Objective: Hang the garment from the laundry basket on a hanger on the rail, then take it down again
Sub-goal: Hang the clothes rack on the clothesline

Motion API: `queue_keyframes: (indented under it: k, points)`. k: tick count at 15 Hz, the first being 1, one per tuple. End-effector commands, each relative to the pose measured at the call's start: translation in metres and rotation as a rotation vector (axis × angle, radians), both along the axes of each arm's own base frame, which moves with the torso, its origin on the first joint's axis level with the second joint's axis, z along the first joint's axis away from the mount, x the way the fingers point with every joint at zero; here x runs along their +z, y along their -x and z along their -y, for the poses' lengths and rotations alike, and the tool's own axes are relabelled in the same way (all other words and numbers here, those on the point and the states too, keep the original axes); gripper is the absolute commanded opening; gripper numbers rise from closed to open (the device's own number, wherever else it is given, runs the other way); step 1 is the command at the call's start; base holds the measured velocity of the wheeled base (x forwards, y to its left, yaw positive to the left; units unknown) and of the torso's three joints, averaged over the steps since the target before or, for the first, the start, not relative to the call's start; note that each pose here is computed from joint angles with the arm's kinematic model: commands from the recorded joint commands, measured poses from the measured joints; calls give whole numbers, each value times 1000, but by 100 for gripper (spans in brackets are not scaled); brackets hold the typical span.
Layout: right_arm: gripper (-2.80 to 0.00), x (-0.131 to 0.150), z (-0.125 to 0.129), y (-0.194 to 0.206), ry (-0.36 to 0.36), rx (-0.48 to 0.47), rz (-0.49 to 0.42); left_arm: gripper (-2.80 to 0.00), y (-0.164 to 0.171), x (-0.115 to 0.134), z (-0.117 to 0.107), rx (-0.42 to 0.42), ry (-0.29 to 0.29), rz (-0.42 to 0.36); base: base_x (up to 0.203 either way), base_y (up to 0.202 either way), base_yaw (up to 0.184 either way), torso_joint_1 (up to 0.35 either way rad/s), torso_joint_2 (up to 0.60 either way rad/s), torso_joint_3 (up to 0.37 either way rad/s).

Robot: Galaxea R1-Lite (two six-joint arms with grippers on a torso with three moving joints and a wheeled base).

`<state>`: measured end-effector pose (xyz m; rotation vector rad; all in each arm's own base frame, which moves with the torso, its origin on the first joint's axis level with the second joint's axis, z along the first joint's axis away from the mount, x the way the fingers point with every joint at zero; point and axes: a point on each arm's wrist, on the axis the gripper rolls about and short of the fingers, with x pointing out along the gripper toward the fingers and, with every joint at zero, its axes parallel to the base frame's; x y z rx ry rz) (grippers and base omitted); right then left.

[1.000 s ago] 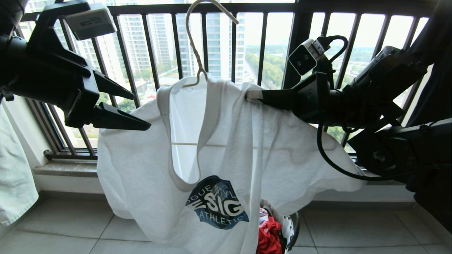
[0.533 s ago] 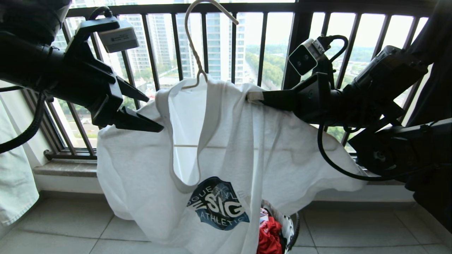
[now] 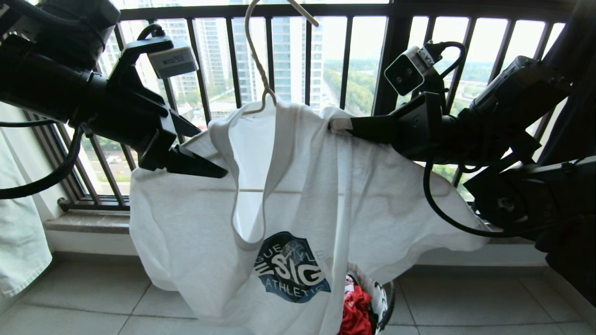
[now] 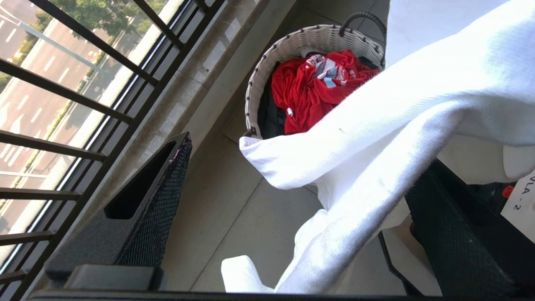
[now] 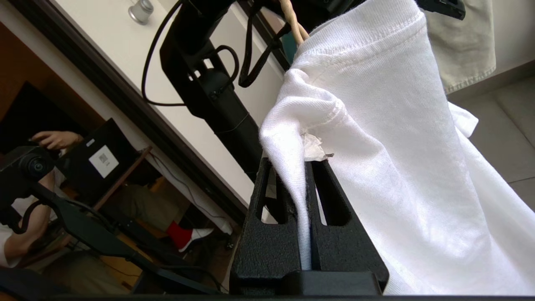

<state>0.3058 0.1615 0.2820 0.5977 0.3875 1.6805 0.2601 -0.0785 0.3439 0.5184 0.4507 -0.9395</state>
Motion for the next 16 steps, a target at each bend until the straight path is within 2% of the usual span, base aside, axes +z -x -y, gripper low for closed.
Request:
queue_keyframes:
  k: [1,2,16]
  points:
    - [-280,3,1,2,-2,6,8,0,-4,-3,1,-4,-4,-14,0,0,0,0,0,0]
    - [-280,3,1,2,-2,6,8,-280,-4,-4,2,-8,-4,-16,0,0,0,0,0,0]
    - [-280,2,1,2,-2,6,9,-280,-2,-3,5,-20,-5,-9,0,0,0,0,0,0]
